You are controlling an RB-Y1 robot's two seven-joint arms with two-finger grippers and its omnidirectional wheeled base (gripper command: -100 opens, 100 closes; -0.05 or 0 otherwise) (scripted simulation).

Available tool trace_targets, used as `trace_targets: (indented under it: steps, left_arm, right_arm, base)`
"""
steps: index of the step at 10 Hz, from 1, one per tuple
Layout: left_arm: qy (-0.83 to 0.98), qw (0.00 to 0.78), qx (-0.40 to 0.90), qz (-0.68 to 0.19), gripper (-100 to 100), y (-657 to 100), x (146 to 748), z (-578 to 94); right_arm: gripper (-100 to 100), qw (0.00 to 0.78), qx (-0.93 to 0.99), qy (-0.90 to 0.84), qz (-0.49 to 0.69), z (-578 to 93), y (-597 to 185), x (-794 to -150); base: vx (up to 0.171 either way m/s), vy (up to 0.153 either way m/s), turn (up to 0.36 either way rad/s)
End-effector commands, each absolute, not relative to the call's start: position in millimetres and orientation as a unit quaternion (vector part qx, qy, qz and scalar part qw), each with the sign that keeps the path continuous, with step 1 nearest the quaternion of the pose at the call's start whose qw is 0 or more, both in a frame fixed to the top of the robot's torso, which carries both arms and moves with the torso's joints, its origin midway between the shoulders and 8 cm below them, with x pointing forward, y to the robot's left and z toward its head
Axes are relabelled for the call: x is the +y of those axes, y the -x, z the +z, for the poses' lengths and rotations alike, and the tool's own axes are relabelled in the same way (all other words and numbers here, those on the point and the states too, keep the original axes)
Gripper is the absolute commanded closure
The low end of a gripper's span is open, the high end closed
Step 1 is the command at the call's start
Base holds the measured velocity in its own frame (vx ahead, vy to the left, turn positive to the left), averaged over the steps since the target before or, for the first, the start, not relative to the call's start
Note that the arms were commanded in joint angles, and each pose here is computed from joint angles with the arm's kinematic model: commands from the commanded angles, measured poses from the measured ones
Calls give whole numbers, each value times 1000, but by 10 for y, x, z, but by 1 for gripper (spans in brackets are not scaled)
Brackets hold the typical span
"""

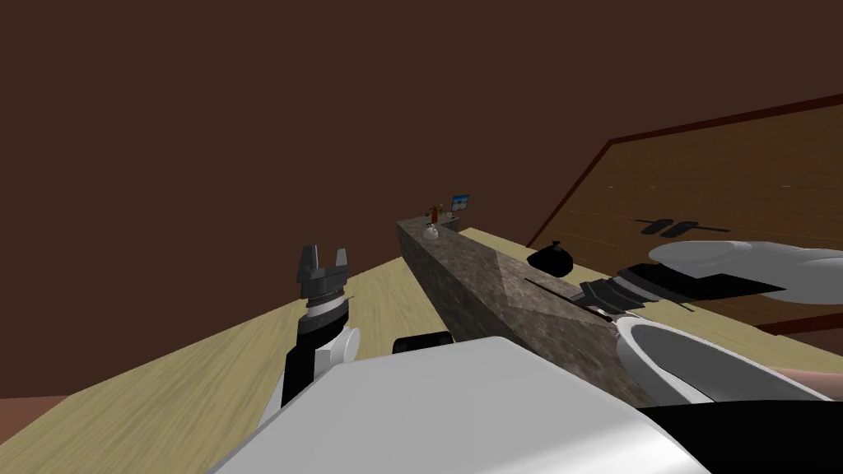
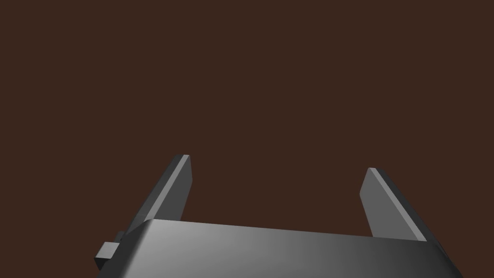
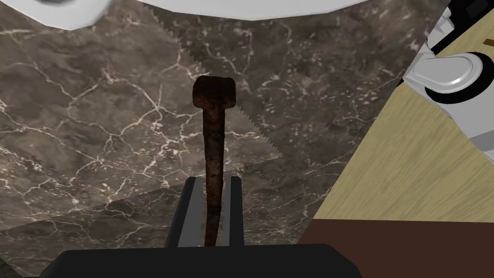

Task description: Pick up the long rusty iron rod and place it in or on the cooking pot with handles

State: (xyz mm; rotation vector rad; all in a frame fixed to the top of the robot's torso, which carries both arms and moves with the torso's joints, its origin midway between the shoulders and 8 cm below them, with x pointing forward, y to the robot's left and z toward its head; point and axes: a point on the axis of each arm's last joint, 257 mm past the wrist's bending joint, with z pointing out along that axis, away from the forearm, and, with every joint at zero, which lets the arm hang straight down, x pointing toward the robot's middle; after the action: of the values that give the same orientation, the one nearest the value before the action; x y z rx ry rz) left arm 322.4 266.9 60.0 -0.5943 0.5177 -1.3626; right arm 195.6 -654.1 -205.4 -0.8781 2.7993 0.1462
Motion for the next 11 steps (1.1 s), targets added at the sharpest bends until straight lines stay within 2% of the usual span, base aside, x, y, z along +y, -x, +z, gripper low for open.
trace_targets:
  steps: [1, 5, 8, 11]
  left_arm:
    - [267, 706, 233, -613, 0, -3224, 2669, 600]
    - [267, 706, 233, -613, 0, -3224, 2669, 600]
    - [268, 706, 233, -613, 0, -3224, 2669, 599]
    - [268, 706, 233, -613, 0, -3223, 2669, 599]
  right_arm:
    - [100, 102, 949, 293, 52, -1936, -1943, -6531]
    - [100, 103, 952, 283, 59, -1699, -1937, -6501]
    - [100, 104, 952, 280, 62, -1638, -1925, -6490]
    - [100, 104, 952, 280, 62, -1638, -1925, -6490]
  base:
    - [-157, -128, -27]
    - [-137, -118, -93]
    - [-29, -47, -134]
    - [4, 7, 19]
